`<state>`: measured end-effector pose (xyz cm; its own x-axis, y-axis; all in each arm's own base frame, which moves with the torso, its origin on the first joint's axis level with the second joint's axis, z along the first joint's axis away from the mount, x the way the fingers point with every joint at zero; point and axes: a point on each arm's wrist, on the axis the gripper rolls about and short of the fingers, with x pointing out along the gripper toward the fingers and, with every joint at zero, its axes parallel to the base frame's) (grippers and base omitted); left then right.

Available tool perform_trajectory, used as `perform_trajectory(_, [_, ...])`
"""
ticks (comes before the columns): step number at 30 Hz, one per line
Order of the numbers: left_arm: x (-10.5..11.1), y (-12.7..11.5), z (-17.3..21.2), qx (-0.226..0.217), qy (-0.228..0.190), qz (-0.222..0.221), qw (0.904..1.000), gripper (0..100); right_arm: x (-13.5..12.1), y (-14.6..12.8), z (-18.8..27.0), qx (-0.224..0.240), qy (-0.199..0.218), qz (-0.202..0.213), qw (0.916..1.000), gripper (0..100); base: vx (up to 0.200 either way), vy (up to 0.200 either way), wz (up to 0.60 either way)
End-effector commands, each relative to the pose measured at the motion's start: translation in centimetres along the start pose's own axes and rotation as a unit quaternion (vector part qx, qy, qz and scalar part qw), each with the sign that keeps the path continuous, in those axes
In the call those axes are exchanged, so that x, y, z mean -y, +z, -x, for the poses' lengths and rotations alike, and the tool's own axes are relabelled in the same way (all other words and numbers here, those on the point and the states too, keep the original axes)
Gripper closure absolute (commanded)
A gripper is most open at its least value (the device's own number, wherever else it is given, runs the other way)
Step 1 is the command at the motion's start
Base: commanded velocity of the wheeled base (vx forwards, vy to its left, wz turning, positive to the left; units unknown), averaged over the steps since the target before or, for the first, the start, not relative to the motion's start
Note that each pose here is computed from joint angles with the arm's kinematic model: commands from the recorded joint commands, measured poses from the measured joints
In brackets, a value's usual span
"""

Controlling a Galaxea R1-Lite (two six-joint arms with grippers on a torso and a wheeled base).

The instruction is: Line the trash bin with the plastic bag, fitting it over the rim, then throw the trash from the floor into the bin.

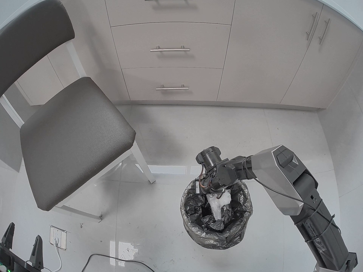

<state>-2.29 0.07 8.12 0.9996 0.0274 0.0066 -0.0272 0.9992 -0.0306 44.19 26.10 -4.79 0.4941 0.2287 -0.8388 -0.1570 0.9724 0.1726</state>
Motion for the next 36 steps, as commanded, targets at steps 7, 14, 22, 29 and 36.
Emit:
perform_trajectory(7, [0.0, -0.5, 0.0, -0.002, 0.001, 0.000, 1.0000, 0, 0.6, -1.4, -1.9, -0.012, -0.030, 0.009, 0.9994, 100, 0.000, 0.000, 0.00])
perform_trajectory(14, [0.0, -0.5, 0.0, -0.002, 0.000, 0.000, 1.0000, 0, 0.9, -1.4, -2.1, -0.012, -0.036, 0.012, 0.9992, 100, 0.000, 0.000, 0.00])
perform_trajectory(22, [0.0, -0.5, 0.0, -0.002, 0.000, 0.000, 1.0000, 0, 1.1, -1.7, -2.4, -0.015, -0.044, 0.020, 0.9987, 100, 0.000, 0.000, 0.00])
perform_trajectory(29, [0.0, -0.5, 0.0, -0.002, 0.000, 0.000, 1.0000, 0, 0.4, -1.7, -2.1, -0.011, -0.047, 0.036, 0.9982, 100, 0.000, 0.000, 0.00])
perform_trajectory(36, [0.0, -0.5, 0.0, -0.002, 0.000, 0.000, 1.0000, 0, -0.6, 0.1, 0.6, 0.024, -0.059, 0.051, 0.9967, 100, 0.000, 0.000, 0.00])
